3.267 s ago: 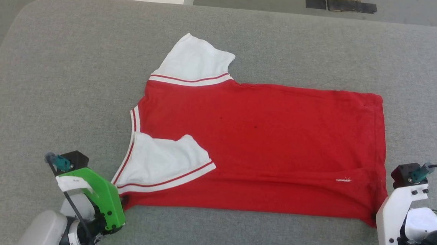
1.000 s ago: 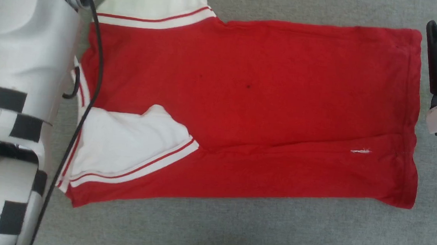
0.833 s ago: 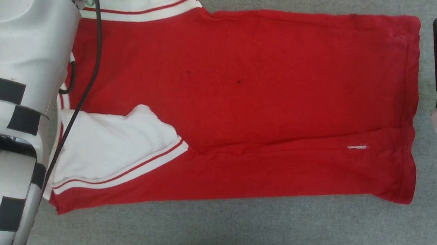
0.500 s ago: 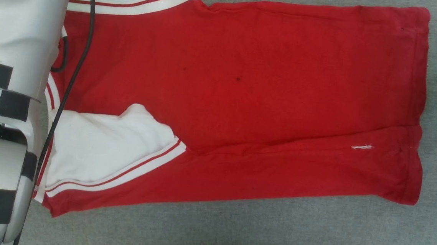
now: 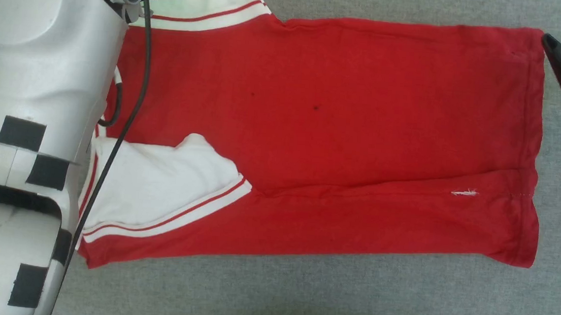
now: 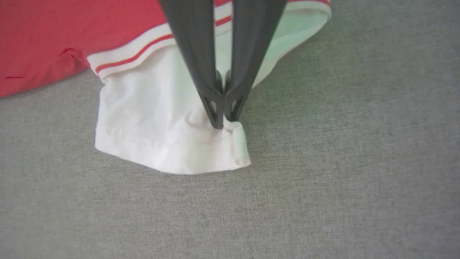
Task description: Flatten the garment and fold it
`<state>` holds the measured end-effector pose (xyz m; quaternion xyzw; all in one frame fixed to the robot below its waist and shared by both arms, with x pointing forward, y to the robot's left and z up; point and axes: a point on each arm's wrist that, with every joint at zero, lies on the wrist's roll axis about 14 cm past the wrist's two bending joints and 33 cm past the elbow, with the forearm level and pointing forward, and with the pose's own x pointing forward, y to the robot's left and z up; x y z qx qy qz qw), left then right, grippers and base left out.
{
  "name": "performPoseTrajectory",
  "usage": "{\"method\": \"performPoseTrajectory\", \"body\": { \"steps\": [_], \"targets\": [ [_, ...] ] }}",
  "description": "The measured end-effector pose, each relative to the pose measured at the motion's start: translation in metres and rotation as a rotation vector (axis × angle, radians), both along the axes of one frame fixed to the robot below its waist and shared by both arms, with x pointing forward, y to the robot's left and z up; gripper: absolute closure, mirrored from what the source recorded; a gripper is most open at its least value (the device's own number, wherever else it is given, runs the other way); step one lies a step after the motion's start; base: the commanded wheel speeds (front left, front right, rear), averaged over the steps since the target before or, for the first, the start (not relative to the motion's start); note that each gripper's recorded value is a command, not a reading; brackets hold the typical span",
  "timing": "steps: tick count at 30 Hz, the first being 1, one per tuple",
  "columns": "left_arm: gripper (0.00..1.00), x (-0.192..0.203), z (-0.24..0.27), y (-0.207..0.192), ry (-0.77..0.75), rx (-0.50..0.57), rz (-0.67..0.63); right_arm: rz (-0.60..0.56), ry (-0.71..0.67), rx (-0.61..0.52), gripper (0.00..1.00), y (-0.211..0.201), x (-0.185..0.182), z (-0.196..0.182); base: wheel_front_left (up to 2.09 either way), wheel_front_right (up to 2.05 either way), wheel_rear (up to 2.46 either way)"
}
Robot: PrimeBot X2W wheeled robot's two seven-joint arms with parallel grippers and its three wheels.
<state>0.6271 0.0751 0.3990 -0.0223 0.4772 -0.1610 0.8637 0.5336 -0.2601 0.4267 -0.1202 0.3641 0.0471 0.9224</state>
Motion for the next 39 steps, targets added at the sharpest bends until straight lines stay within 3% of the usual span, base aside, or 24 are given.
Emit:
{"method": "performPoseTrajectory", "body": {
  "steps": [7,17,18,20,28,39],
  "targets": [
    [1.0,0.002,0.016,0.006,-0.044,-0.007,0.002,0.026,0.269,-0.102,0.0,0.004,-0.001,-0.02,0.0,0.0,0.0],
    [1.0,-0.003,-0.006,0.015,-0.023,-0.013,0.017,0.088,0.4,-0.141,0.0,0.016,-0.002,-0.058,0.0,0.0,0.0],
    [1.0,-0.005,-0.008,0.016,-0.018,-0.013,0.02,0.09,0.407,-0.139,0.25,0.016,-0.002,-0.058,0.0,0.0,0.0],
    [1.0,-0.006,-0.01,0.017,-0.015,-0.016,0.024,0.092,0.415,-0.131,1.0,0.017,-0.002,-0.059,0.0,0.0,0.0],
    [1.0,-0.005,0.008,0.017,-0.073,-0.068,0.038,0.095,0.346,-0.096,1.0,0.02,0.005,-0.048,0.0,0.0,0.0],
    [1.0,-0.019,0.085,0.018,-0.271,-0.207,0.045,0.059,0.118,0.01,1.0,0.021,0.004,0.001,0.0,0.0,0.0]
  ]
}}
